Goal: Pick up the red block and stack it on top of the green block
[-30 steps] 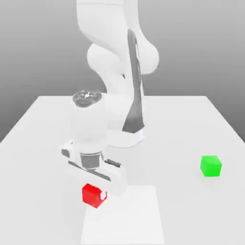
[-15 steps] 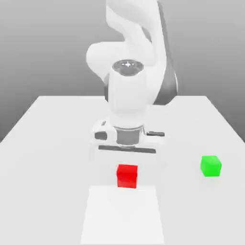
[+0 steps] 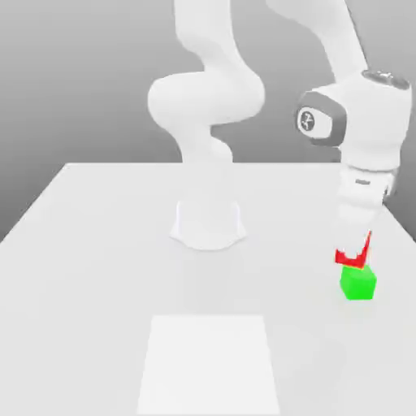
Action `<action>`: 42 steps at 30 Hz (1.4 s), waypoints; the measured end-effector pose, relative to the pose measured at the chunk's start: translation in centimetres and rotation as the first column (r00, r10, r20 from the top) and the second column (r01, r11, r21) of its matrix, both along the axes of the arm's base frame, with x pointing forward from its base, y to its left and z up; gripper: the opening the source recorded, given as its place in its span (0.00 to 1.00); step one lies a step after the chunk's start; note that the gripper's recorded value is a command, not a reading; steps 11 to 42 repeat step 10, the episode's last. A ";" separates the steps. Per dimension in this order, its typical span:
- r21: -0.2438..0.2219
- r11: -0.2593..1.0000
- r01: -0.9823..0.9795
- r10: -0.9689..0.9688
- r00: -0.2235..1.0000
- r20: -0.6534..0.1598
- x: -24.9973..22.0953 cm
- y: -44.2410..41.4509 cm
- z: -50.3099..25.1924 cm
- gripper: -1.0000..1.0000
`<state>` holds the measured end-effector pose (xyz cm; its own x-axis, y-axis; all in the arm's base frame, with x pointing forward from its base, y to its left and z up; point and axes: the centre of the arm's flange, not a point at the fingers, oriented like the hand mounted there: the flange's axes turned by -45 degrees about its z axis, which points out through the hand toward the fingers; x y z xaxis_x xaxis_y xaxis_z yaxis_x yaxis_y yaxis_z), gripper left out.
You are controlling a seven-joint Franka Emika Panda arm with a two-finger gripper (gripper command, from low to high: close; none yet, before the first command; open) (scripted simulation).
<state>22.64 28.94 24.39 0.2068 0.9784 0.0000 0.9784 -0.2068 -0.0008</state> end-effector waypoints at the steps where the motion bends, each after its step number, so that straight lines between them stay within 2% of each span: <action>1: -0.002 0.999 -0.032 0.032 0.999 0.001 -0.5 0.5 -0.5 0.00; 7: -0.003 0.998 -0.061 0.061 0.998 0.003 -0.9 0.8 -5.5 0.00; 8: -0.002 0.998 -0.063 0.063 0.998 0.002 -1.0 0.8 -6.1 1.00; 42: -0.002 0.998 -0.063 0.063 0.998 0.002 -1.0 0.8 -6.1 1.00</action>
